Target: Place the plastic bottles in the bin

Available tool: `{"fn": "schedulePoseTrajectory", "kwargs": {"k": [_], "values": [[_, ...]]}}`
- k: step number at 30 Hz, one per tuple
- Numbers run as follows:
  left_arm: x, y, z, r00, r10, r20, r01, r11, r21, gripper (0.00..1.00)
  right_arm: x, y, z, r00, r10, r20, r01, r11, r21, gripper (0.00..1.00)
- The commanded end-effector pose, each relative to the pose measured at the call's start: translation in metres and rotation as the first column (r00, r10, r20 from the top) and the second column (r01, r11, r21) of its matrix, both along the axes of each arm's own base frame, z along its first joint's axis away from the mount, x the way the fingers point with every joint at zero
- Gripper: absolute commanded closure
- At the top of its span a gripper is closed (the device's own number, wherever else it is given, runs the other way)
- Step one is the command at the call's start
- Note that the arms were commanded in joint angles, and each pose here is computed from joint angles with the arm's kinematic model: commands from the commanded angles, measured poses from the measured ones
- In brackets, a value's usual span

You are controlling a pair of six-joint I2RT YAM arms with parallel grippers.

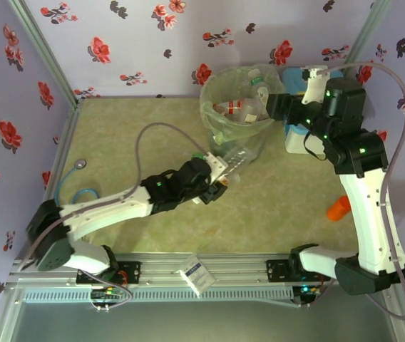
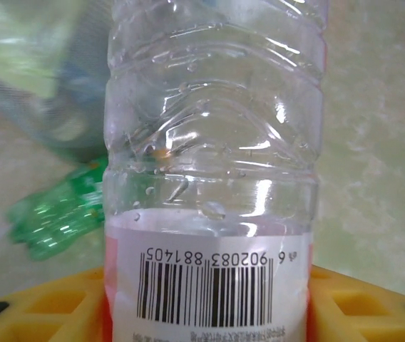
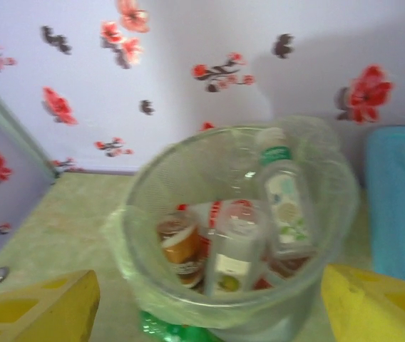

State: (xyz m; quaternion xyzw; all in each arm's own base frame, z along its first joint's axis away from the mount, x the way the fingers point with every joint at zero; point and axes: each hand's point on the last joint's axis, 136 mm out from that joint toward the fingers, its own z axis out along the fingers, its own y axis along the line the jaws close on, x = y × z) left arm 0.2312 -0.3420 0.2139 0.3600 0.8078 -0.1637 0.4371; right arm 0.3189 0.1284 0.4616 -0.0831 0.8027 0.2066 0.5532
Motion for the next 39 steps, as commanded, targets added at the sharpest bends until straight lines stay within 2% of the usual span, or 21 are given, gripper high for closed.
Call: {"fn": "schedulePoseTrajectory", "kwargs": {"k": [1, 2, 4, 6, 9, 12, 15, 19, 23, 27, 31, 39], "values": [[0.028, 0.064, 0.036, 0.95, 0.304, 0.069, -0.296, 0.95, -0.101, 0.48, -0.004, 0.058, 0.011, 0.979, 0.205, 0.011, -0.205, 0.976, 0.077, 0.18], [0.031, 0.081, 0.049, 0.925, 0.373, 0.074, -0.359, 0.921, -0.152, 0.49, -0.004, 0.074, 0.008, 0.968, 0.25, -0.001, -0.249, 0.966, 0.068, 0.18], [0.03, 0.101, 0.073, 0.898, 0.435, 0.068, -0.403, 0.874, -0.271, 0.49, -0.003, 0.102, 0.001, 0.946, 0.322, -0.019, -0.32, 0.944, 0.08, 0.17], [0.03, 0.115, 0.091, 0.884, 0.463, 0.06, -0.41, 0.831, -0.376, 0.49, -0.001, 0.129, -0.007, 0.919, 0.392, -0.038, -0.384, 0.914, 0.134, 0.15], [0.028, 0.121, 0.105, 0.89, 0.453, 0.053, -0.382, 0.804, -0.456, 0.48, 0.001, 0.166, -0.023, 0.878, 0.472, -0.079, -0.448, 0.869, 0.211, 0.08], [0.028, 0.12, 0.115, 0.897, 0.44, 0.044, -0.367, 0.795, -0.483, 0.48, 0.0, 0.194, -0.038, 0.84, 0.529, -0.117, -0.488, 0.833, 0.263, 0.05], [0.031, 0.118, 0.123, 0.899, 0.436, 0.027, -0.363, 0.781, -0.508, 0.48, -0.008, 0.216, -0.042, 0.791, 0.6, -0.117, -0.535, 0.773, 0.341, 0.05], [0.042, 0.125, 0.132, 0.883, 0.466, -0.049, -0.414, 0.726, -0.55, 0.48, -0.016, 0.233, -0.043, 0.741, 0.665, -0.095, -0.572, 0.699, 0.429, 0.04], [0.046, 0.121, 0.142, 0.884, 0.463, -0.065, -0.413, 0.709, -0.572, 0.48, -0.02, 0.246, -0.056, 0.716, 0.687, -0.122, -0.578, 0.682, 0.447, 0.03], [0.049, 0.11, 0.151, 0.9, 0.432, -0.062, -0.383, 0.714, -0.586, 0.48, -0.021, 0.258, -0.07, 0.694, 0.702, -0.158, -0.582, 0.676, 0.452, 0.03], [0.051, 0.104, 0.156, 0.909, 0.413, -0.059, -0.365, 0.719, -0.591, 0.48, -0.018, 0.261, -0.074, 0.693, 0.7, -0.17, -0.577, 0.681, 0.451, 0.1], [0.054, 0.102, 0.159, 0.911, 0.409, -0.051, -0.357, 0.721, -0.594, 0.48, -0.013, 0.26, -0.077, 0.709, 0.681, -0.183, -0.562, 0.702, 0.437, 0.34]]}}
